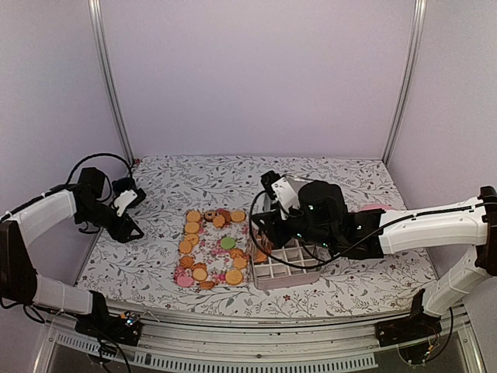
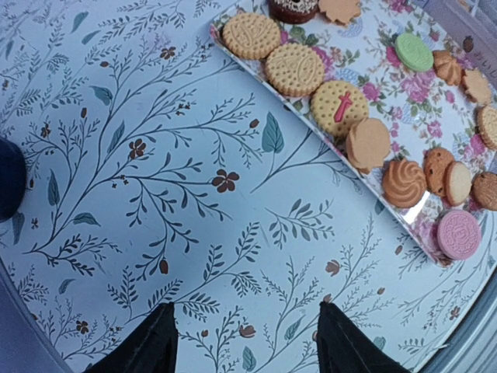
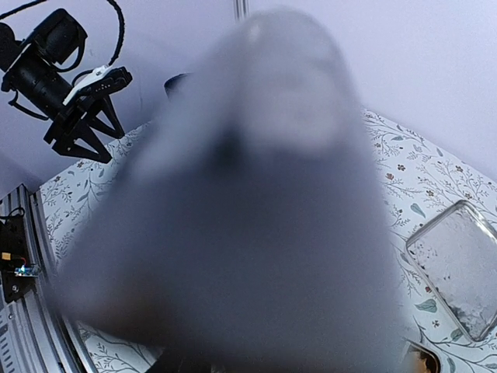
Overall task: Pack the cookies
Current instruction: Place the fake cookies in the empty pocket of the box.
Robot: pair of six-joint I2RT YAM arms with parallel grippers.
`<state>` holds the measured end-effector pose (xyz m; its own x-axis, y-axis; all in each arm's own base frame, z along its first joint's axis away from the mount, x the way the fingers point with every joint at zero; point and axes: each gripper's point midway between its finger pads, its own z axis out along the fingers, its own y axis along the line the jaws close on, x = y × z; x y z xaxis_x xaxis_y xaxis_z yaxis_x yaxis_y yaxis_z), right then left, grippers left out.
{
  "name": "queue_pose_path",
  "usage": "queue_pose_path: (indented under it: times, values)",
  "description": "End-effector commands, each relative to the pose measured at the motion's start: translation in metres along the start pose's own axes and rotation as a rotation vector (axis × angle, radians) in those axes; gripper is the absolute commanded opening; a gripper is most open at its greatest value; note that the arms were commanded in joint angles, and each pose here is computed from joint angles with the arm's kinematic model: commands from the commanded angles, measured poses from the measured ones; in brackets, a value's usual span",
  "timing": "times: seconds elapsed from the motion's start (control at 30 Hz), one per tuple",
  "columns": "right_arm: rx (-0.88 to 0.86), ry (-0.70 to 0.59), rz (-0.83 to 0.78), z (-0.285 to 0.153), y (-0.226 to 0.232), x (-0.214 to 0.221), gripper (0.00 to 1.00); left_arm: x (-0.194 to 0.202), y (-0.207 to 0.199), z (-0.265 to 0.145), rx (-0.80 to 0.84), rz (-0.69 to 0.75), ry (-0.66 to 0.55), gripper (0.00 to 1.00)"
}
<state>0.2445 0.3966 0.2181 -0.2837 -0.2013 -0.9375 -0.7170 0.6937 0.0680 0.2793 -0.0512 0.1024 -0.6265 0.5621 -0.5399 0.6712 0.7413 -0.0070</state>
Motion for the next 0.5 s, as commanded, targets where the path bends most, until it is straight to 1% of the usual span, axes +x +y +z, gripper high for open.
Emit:
queue_pose_path:
  times: [0.0,0.27,0.47]
  values:
    - [-0.004,-0.042,0.019,0.000,-0.002,-0.011,0.41,-0.010,0.001,-0.003,-0.009,0.023,-0.028,0.62]
    - [-0.023,-0.073,0.008,-0.003,0.002,-0.027,0.42,-0.010,0.002,-0.004,-0.015,0.024,-0.027,0.62]
    - [-0.075,-0.121,-0.007,-0.001,0.015,-0.055,0.42,-0.010,0.004,-0.004,-0.022,0.030,-0.024,0.62]
